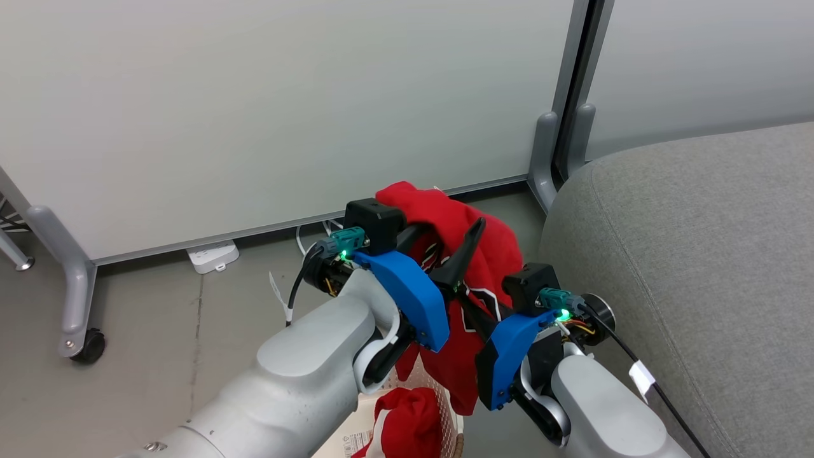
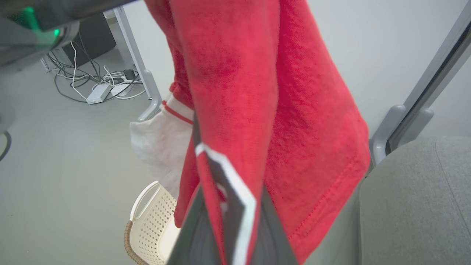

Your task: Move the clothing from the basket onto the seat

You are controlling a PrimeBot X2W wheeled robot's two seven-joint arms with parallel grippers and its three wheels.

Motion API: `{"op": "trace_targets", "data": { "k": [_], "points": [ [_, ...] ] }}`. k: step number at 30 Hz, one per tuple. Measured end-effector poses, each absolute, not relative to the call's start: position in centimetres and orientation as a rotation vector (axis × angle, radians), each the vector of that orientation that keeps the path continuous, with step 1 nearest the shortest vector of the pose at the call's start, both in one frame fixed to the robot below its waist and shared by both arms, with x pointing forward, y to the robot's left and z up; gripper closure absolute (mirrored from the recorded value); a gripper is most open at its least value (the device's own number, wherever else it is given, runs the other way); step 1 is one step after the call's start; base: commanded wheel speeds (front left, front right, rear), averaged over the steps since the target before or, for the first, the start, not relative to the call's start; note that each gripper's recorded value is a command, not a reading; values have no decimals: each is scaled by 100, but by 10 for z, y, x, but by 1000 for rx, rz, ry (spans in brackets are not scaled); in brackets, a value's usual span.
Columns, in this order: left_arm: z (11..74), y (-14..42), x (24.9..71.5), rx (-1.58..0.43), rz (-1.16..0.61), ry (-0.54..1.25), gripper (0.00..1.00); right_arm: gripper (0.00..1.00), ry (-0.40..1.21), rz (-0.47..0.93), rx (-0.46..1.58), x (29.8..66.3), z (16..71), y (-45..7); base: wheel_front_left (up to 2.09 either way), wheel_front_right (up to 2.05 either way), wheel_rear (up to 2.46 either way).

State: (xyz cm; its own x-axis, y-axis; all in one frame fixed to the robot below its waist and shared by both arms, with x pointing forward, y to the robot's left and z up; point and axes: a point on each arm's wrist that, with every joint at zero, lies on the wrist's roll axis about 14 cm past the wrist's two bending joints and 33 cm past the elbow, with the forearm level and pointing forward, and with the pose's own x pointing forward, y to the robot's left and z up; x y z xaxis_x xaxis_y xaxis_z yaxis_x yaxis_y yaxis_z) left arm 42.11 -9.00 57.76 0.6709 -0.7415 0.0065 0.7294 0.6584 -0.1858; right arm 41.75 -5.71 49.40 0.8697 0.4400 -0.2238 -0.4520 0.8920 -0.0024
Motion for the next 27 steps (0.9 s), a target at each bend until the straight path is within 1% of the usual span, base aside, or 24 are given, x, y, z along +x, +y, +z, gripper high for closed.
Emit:
{"op": "trace_targets", "data": {
  "k": [4,8,17,24,27],
  "points": [
    [581,-91,419,-169,-852,53,0,100,219,464,-54,419,494,-57,0,0,0],
    [587,-81,420,-210,-834,15,0,100,218,462,-53,421,493,-57,0,0,0],
    [565,-38,401,-203,-791,-46,0,100,219,456,-54,422,491,-58,0,0,0],
    [547,-3,386,-253,-683,-61,0,100,229,435,-42,422,487,-64,0,0,0],
    [531,9,378,-240,-642,-36,0,100,227,434,-38,422,487,-64,0,0,0]
  ]
}}
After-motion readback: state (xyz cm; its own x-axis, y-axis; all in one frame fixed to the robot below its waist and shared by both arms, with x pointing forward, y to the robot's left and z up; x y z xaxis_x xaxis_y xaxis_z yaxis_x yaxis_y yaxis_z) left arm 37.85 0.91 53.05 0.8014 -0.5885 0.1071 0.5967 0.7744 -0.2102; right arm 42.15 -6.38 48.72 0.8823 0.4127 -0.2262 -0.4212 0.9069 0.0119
